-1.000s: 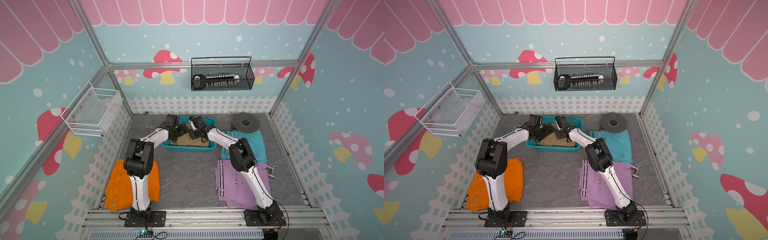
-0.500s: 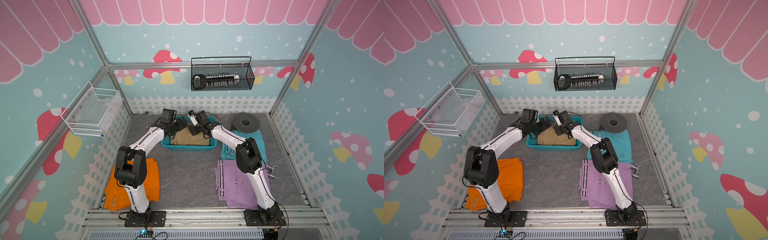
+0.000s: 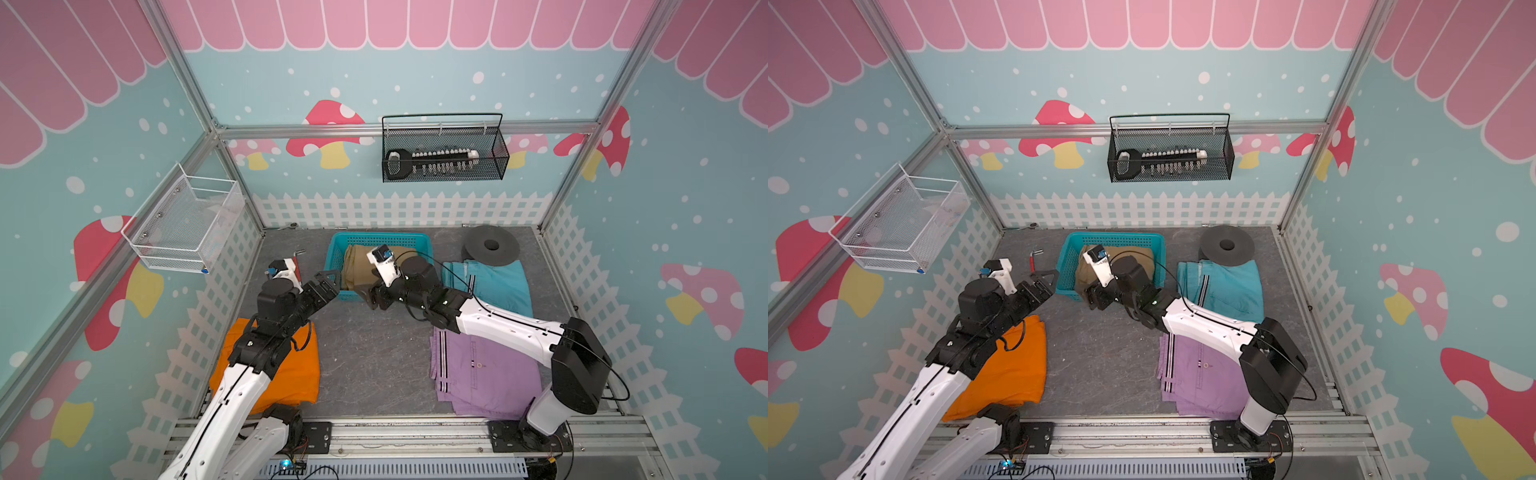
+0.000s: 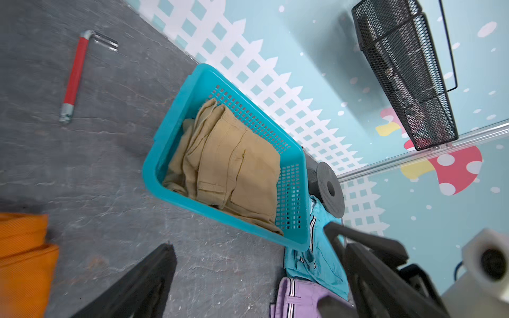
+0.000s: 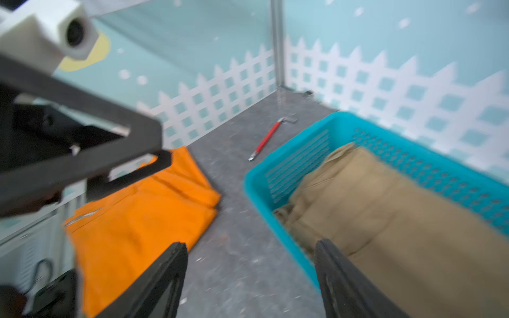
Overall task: Put the folded long pants in the basket
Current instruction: Pick up the long pant at the center of the board.
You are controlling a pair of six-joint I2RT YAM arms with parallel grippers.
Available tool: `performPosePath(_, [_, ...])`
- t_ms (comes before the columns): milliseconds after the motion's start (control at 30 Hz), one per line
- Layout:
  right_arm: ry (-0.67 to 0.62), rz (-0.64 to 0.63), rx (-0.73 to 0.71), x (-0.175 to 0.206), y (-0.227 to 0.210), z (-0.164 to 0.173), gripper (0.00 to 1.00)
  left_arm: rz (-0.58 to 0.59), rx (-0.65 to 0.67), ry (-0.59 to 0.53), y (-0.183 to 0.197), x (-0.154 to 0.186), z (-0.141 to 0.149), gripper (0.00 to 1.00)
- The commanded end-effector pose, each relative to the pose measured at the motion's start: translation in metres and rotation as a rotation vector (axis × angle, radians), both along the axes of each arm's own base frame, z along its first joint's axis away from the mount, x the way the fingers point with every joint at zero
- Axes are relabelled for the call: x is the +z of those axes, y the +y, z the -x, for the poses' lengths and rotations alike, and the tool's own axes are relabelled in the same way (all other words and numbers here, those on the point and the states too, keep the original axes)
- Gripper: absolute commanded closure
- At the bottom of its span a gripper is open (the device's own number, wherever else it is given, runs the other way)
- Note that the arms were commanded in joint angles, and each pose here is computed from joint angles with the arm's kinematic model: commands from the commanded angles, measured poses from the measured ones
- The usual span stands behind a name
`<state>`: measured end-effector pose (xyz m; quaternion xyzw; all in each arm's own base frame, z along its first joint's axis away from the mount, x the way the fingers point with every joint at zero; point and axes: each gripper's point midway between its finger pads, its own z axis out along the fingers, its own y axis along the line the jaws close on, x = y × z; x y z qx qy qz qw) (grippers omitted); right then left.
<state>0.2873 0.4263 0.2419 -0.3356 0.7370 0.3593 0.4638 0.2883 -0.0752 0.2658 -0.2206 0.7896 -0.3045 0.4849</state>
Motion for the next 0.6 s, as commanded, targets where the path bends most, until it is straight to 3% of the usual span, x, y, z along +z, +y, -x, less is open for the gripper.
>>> performPosePath(0, [0.135,-0.138,0.127,-0.020,0.019,0.049,0.21,0.013,0.102,-0.033,0.022,-0.006,0.022,0.01])
performPosePath(67, [0.212,-0.117,0.210,-0.050,0.036,0.081,0.21,0.005,0.156,-0.084,0.035,-0.001,0.032,0.01])
performPosePath(200, [0.324,-0.108,0.303,-0.095,0.062,0.110,0.20,-0.025,0.210,-0.094,0.047,0.001,0.040,0.01])
performPosePath(333, [0.398,-0.046,0.357,-0.136,0.089,0.119,0.20,-0.054,0.261,-0.084,0.057,0.000,0.042,0.01])
performPosePath(567, [0.466,0.005,0.364,-0.173,0.117,0.114,0.21,-0.045,0.274,-0.092,0.060,0.001,0.045,0.01])
